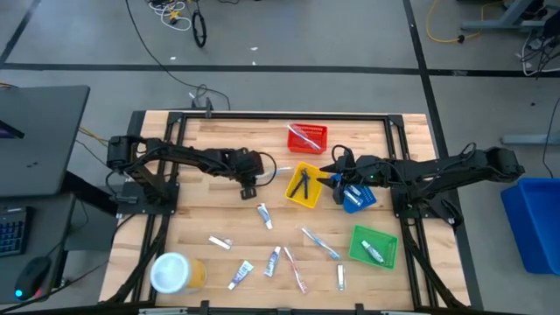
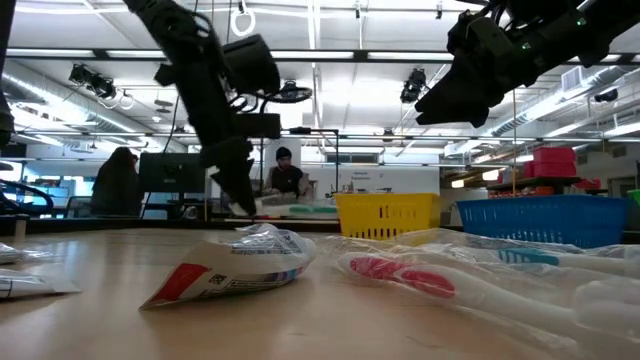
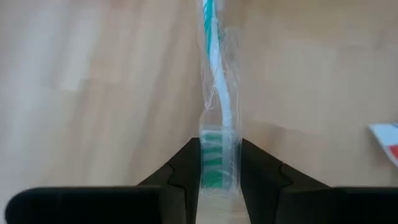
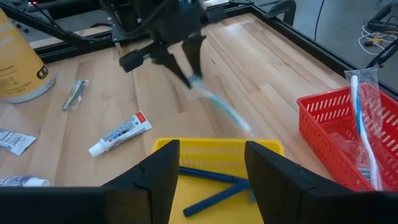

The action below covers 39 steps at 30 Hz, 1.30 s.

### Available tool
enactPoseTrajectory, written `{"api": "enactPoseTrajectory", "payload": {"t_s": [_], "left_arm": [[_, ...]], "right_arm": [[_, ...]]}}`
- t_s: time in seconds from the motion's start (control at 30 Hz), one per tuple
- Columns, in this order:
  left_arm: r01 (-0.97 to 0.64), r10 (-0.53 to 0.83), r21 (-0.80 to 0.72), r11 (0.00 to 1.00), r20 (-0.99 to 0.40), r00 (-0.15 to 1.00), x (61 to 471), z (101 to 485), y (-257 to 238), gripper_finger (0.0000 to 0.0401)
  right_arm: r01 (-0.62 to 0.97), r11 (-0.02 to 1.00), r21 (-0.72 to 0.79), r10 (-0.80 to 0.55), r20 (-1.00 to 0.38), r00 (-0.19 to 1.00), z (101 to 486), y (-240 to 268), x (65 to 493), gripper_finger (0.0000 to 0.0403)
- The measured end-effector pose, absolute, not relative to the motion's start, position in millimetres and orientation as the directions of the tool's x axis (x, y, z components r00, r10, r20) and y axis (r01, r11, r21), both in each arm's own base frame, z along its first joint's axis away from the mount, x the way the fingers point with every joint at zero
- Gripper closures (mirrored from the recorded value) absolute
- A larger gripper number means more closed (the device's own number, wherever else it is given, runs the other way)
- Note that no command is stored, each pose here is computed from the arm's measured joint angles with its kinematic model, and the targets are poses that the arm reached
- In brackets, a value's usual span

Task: Pick & Place Travel size toiletries
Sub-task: Put the green toothbrush into the red bin

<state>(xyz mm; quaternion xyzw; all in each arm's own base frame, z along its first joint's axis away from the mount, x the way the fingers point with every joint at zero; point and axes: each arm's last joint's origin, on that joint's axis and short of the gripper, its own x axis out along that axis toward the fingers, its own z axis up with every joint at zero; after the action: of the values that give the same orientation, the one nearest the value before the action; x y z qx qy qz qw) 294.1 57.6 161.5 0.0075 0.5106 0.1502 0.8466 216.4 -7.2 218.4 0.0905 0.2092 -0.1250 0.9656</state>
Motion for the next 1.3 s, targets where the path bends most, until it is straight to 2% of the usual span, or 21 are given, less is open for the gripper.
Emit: {"api": "enactPoseTrajectory", "payload": {"t_s": [0.2,0.43,0.53,0.67,1.0,1.17,1.3], "left_arm": [[-0.194,0.379,0.330,0.924,-0.854,0.356,307.4,203.6,64.9,0.0298],[-0.109,0.470,0.474,0.874,-0.766,0.439,330.3,268.9,78.4,0.0297],[-0.087,0.491,0.514,0.854,-0.738,0.463,340.9,283.1,87.6,0.0298],[-0.056,0.492,0.526,0.849,-0.747,0.448,355.8,280.4,105.0,0.0297],[0.134,0.505,0.564,0.815,-0.804,0.316,407.0,224.2,139.0,0.0297],[0.260,0.576,0.630,0.731,-0.775,0.258,422.8,213.8,146.6,0.0297],[0.295,0.609,0.646,0.704,-0.763,0.216,426.5,204.1,149.1,0.0290]], "right_arm": [[0.279,0.952,0.122,-0.203,-0.428,0.881,218.3,-7.2,216.3,0.0212],[0.278,0.953,0.120,-0.203,-0.427,0.881,218.3,-7.2,216.3,0.0222],[0.278,0.953,0.118,-0.204,-0.428,0.881,218.3,-7.2,216.3,0.0220],[0.276,0.955,0.110,-0.204,-0.433,0.878,217.8,-7.2,216.0,0.0212],[0.277,0.955,0.108,-0.204,-0.440,0.875,217.2,-7.2,215.7,0.0197],[0.272,0.958,0.094,-0.204,-0.442,0.874,217.0,-7.4,215.6,0.0194],[0.264,0.961,0.077,-0.205,-0.440,0.874,217.1,-7.4,215.7,0.0200]]}}
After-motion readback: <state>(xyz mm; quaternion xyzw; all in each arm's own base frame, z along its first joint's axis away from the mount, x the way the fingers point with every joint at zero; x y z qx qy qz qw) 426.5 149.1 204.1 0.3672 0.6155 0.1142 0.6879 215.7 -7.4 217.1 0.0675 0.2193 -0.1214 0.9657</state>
